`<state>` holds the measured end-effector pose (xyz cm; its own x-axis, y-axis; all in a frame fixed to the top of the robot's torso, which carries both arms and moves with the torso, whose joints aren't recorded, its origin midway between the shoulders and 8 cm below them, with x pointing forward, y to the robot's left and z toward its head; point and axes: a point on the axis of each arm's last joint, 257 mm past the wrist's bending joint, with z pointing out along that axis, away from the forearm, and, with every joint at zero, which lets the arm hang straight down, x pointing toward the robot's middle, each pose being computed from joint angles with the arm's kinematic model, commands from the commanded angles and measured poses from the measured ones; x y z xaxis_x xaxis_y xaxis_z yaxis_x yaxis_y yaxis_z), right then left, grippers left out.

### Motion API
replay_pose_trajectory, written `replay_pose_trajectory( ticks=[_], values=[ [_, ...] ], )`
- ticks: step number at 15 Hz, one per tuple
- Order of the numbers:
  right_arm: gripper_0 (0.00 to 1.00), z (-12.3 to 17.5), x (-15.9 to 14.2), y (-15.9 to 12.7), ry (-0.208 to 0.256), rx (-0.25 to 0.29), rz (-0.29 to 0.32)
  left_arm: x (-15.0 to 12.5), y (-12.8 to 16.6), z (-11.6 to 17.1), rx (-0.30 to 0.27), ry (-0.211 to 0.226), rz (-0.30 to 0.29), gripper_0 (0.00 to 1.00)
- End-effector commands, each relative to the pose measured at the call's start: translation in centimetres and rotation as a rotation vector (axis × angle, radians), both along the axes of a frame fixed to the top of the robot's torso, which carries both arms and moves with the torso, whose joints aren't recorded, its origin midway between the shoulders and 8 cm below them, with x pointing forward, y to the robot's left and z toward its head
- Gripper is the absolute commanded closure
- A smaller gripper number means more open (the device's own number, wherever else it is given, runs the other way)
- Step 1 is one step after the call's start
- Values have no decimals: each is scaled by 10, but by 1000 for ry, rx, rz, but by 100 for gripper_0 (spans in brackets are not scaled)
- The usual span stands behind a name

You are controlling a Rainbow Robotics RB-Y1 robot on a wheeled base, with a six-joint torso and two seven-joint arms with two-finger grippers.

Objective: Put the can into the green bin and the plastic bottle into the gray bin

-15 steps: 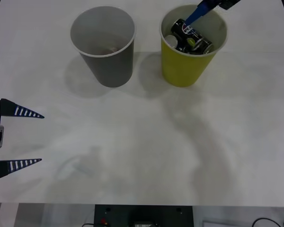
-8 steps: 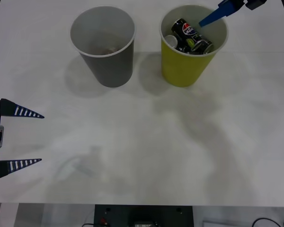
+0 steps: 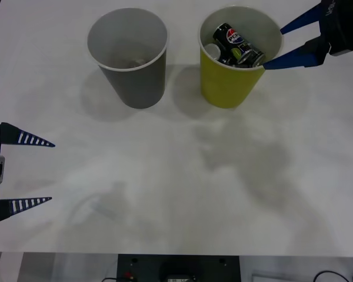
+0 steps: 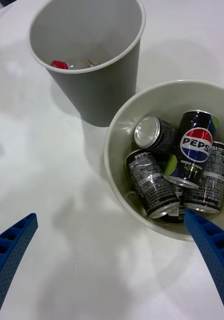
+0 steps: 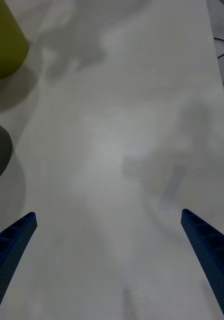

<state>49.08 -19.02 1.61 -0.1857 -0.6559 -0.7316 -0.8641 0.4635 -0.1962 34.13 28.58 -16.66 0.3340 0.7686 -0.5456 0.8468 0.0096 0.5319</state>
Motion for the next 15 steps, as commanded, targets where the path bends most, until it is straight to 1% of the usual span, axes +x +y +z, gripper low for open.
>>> replay_pose_trajectory(
  ticks=[1,3,5,7,10,15],
  values=[
    [0,-20,-21,-4,-24,-38,41,0,0,0,0,0,0,0],
    [0,-37,-32,-14,-77,-90,93,0,0,0,0,0,0,0],
    [0,-53,-43,-20,-95,-117,138,0,0,0,0,0,0,0],
    [0,-68,-56,-29,-126,-154,183,0,0,0,0,0,0,0],
    [0,-85,-71,-41,-140,-152,236,0,0,0,0,0,0,0],
    [0,-113,-91,-68,-163,-179,292,0,0,0,0,0,0,0]
  ],
)
